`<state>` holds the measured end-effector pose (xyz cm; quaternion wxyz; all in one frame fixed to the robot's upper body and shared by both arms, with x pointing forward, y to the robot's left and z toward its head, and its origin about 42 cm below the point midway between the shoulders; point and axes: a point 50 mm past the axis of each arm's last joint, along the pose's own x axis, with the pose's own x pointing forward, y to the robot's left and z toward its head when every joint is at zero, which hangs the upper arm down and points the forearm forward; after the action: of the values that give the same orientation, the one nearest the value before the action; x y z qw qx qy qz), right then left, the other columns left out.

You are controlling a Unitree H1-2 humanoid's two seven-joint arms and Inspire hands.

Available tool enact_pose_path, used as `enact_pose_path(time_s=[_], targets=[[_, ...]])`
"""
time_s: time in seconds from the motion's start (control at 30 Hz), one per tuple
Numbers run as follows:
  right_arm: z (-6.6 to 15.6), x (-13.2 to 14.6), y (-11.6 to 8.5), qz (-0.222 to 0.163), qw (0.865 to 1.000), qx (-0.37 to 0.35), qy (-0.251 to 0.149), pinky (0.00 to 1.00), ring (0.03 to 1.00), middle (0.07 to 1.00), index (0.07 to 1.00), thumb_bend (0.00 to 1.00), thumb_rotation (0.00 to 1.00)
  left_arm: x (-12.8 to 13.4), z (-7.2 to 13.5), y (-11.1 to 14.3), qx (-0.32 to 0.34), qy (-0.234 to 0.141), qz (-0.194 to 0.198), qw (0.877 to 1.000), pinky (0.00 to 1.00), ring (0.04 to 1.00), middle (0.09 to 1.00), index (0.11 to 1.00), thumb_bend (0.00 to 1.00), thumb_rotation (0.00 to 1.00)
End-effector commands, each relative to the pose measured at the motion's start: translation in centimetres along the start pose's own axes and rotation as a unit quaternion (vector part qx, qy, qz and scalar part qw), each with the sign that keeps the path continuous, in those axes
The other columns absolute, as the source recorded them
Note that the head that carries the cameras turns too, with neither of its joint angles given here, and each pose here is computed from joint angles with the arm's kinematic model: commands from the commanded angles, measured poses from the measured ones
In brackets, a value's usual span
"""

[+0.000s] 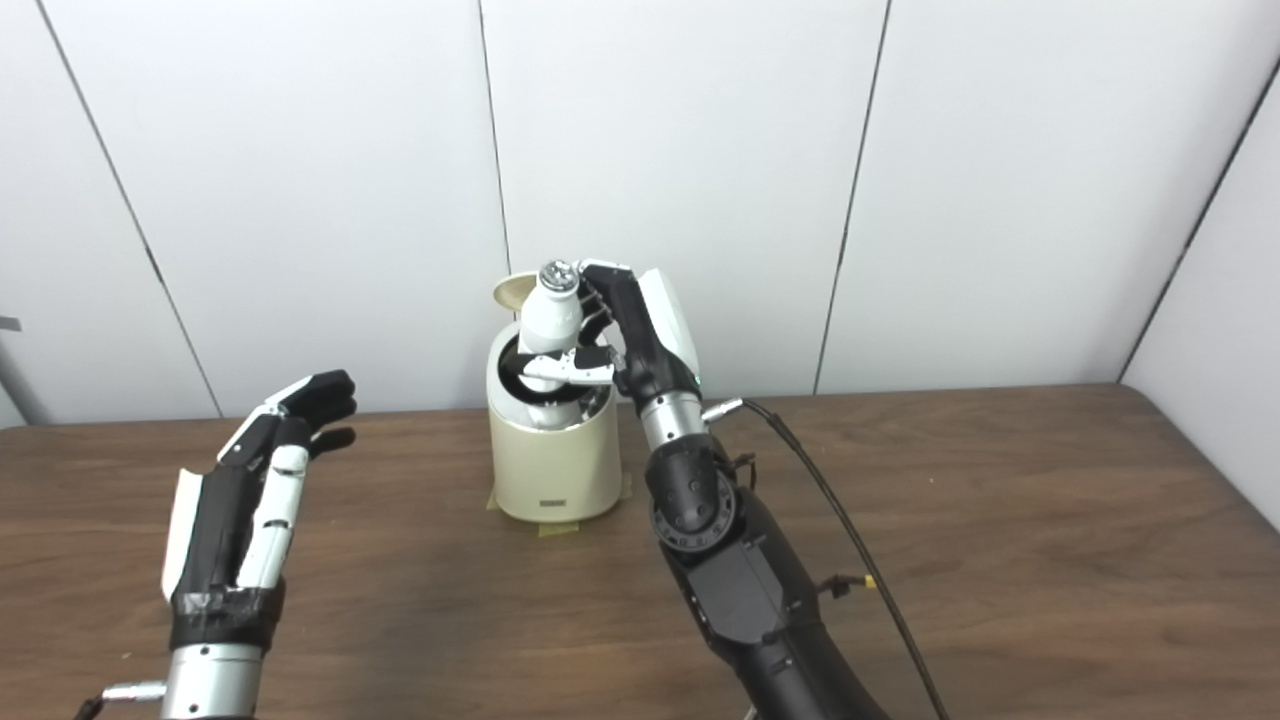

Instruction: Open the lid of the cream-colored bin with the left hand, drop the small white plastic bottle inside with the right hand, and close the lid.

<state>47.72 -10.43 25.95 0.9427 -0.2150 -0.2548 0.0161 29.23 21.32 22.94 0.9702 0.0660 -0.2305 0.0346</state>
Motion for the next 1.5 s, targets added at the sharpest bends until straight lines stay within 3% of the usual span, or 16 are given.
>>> enact_pose_path(time_s=[0.0,0.47,0.7,1.33,1.47], targets=[[1.6,1.0,-0.7,-0.012,0.998,-0.005,-0.058,0.36,0.453,0.534,0.476,0.50,0.00,0.8,1.6,-0.1,-0.001,-0.037,0.003,0.999,0.75,0.800,0.802,0.789,0.31,0.81],[0.1,-0.5,-0.7,0.000,0.994,-0.026,-0.104,0.32,0.443,0.564,0.479,0.49,0.00,0.8,1.6,-0.1,-0.009,-0.053,0.002,0.999,0.74,0.790,0.791,0.775,0.32,0.76],[-0.2,-0.9,-0.7,0.001,0.989,-0.056,-0.135,0.36,0.442,0.552,0.475,0.50,0.00,0.8,1.6,-0.1,-0.010,-0.053,-0.002,0.999,0.75,0.796,0.795,0.776,0.32,0.77],[-0.2,-0.5,-0.4,-0.030,0.977,-0.098,-0.187,0.35,0.445,0.553,0.477,0.50,0.00,0.7,1.7,-0.4,-0.005,-0.052,0.002,0.999,0.72,0.780,0.786,0.768,0.30,0.76],[-0.3,-0.3,-0.3,-0.034,0.975,-0.103,-0.192,0.32,0.437,0.567,0.484,0.49,0.00,0.7,1.7,-0.4,-0.008,-0.051,0.002,0.999,0.73,0.783,0.787,0.768,0.31,0.75]])
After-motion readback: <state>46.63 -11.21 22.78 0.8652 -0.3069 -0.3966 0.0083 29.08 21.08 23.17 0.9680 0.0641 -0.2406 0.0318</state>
